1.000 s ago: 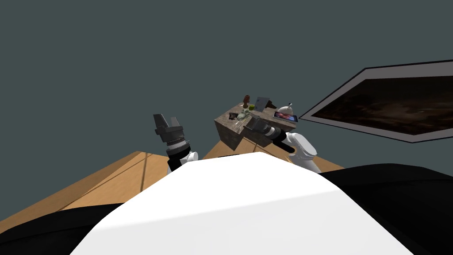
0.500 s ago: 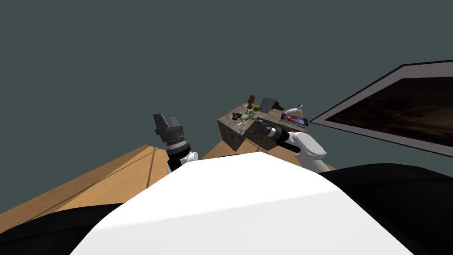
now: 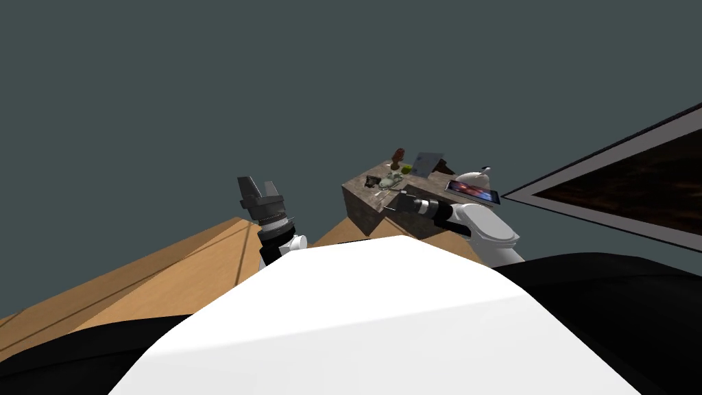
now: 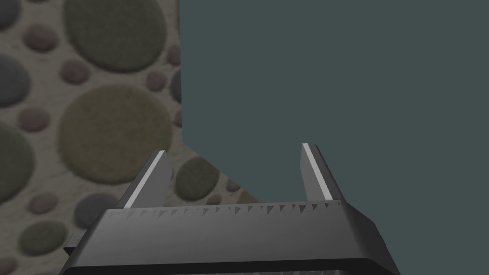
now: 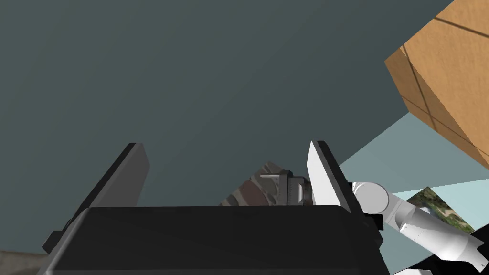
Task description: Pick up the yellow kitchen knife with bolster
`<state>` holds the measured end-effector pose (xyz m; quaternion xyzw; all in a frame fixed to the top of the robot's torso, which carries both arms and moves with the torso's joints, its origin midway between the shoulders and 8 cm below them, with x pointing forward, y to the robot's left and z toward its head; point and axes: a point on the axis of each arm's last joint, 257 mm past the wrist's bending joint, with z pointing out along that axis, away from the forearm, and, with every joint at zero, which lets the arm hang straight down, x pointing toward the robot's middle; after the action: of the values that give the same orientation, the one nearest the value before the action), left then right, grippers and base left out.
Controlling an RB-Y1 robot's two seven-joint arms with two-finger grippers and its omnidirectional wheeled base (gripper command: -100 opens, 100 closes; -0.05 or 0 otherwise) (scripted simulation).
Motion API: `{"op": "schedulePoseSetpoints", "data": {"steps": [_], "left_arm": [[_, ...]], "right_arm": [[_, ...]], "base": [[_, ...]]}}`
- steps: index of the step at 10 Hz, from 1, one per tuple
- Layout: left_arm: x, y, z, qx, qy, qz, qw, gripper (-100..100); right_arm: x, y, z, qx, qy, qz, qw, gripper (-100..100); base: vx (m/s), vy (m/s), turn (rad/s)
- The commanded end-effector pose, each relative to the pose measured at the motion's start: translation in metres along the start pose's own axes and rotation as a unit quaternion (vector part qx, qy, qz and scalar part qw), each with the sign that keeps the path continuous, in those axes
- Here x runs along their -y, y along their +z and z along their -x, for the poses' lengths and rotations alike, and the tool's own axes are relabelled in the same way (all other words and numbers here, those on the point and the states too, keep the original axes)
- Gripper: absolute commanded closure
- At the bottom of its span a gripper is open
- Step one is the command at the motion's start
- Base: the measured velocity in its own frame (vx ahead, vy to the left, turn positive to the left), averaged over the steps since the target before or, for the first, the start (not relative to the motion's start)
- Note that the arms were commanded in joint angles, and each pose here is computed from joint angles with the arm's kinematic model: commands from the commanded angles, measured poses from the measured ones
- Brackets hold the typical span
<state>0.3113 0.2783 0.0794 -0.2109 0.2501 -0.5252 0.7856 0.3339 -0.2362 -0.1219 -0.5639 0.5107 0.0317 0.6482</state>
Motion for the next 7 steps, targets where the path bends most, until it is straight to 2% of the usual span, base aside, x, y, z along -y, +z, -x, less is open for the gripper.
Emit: {"op": "schedulePoseSetpoints", "data": {"steps": [1,2,3,4,5,6,7], "left_arm": [[0.000,0.000,0.000,0.000,0.000,0.000,1.0000,0],[0.000,0.000,0.000,0.000,0.000,0.000,1.0000,0],[0.000,0.000,0.000,0.000,0.000,0.000,1.0000,0],[0.000,0.000,0.000,0.000,0.000,0.000,1.0000,0],[0.000,0.000,0.000,0.000,0.000,0.000,1.0000,0],[0.000,0.000,0.000,0.000,0.000,0.000,1.0000,0],[0.000,0.000,0.000,0.000,0.000,0.000,1.0000,0]], "right_arm": [[-0.014,-0.011,-0.021,-0.032,-0.014,0.031,0.9989,-100],[-0.016,-0.011,-0.026,-0.042,-0.020,0.035,0.9983,-100],[-0.027,-0.023,-0.041,-0.066,-0.025,0.061,0.9956,-100],[-0.029,-0.024,-0.046,-0.075,-0.031,0.066,0.9945,-100],[-0.041,-0.038,-0.063,-0.102,-0.036,0.094,0.9897,-100],[-0.042,-0.039,-0.066,-0.108,-0.039,0.096,0.9887,-100],[-0.054,-0.055,-0.083,-0.135,-0.040,0.125,0.9822,-100]], "base": [[0.052,0.010,0.186],[0.048,0.001,0.114],[0.062,-0.001,0.217],[0.055,-0.004,0.138],[0.061,0.008,0.267],[0.049,0.000,0.094],[0.065,0.002,0.193]]}}
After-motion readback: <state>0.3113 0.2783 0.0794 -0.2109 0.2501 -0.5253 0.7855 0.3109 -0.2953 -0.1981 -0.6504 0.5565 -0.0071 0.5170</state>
